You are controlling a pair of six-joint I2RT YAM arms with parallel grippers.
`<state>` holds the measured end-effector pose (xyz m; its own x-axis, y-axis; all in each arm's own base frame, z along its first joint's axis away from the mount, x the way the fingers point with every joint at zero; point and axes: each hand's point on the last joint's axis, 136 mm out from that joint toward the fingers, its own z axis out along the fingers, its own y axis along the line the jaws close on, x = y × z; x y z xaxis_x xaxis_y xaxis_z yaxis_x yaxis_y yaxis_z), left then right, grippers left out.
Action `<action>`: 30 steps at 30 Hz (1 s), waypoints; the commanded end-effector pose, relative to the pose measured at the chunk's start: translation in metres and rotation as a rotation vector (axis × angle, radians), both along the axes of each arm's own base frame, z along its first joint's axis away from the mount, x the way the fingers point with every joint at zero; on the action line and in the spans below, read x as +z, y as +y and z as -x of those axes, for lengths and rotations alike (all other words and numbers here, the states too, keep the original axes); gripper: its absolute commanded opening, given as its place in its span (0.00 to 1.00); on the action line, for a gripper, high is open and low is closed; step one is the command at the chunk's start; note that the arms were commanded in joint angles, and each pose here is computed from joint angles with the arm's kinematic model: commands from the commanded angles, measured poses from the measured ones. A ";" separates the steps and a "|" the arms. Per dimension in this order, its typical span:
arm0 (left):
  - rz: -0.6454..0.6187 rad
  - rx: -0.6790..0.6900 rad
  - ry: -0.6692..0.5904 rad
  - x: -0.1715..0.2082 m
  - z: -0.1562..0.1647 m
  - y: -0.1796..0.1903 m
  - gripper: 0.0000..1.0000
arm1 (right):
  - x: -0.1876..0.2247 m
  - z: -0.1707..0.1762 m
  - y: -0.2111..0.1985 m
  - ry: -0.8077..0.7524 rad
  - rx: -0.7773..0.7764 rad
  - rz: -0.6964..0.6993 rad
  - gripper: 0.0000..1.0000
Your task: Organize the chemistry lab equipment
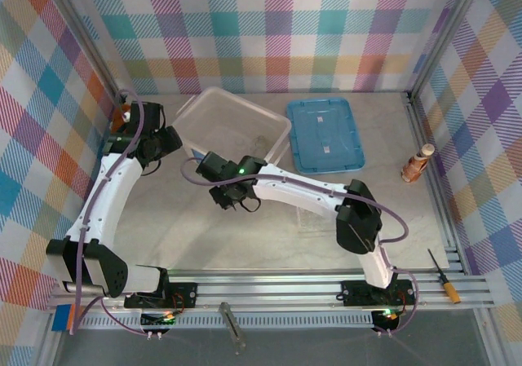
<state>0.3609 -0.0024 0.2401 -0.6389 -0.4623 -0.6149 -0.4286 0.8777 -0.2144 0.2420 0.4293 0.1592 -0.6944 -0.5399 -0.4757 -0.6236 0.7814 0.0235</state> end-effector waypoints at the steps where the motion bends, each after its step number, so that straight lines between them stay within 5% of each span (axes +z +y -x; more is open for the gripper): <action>1: 0.012 0.038 -0.037 0.007 0.002 0.009 0.68 | 0.043 0.003 -0.004 -0.055 0.047 -0.016 0.23; 13: 0.043 0.029 0.001 -0.010 0.008 0.008 0.68 | 0.124 -0.059 0.008 -0.245 0.095 -0.110 0.24; 24: 0.071 0.003 0.061 -0.035 0.013 0.001 0.68 | 0.065 -0.156 -0.024 -0.131 0.038 -0.097 0.23; 30: 0.070 -0.014 0.108 -0.048 0.013 -0.002 0.68 | 0.025 -0.168 -0.021 -0.047 0.075 -0.091 0.23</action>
<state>0.3489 -0.0069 0.2008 -0.6922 -0.4904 -0.5295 -0.4363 0.8688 -0.2342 0.4232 0.3865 0.1753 -0.6730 -0.5067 -0.5388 -0.6081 0.7938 0.0130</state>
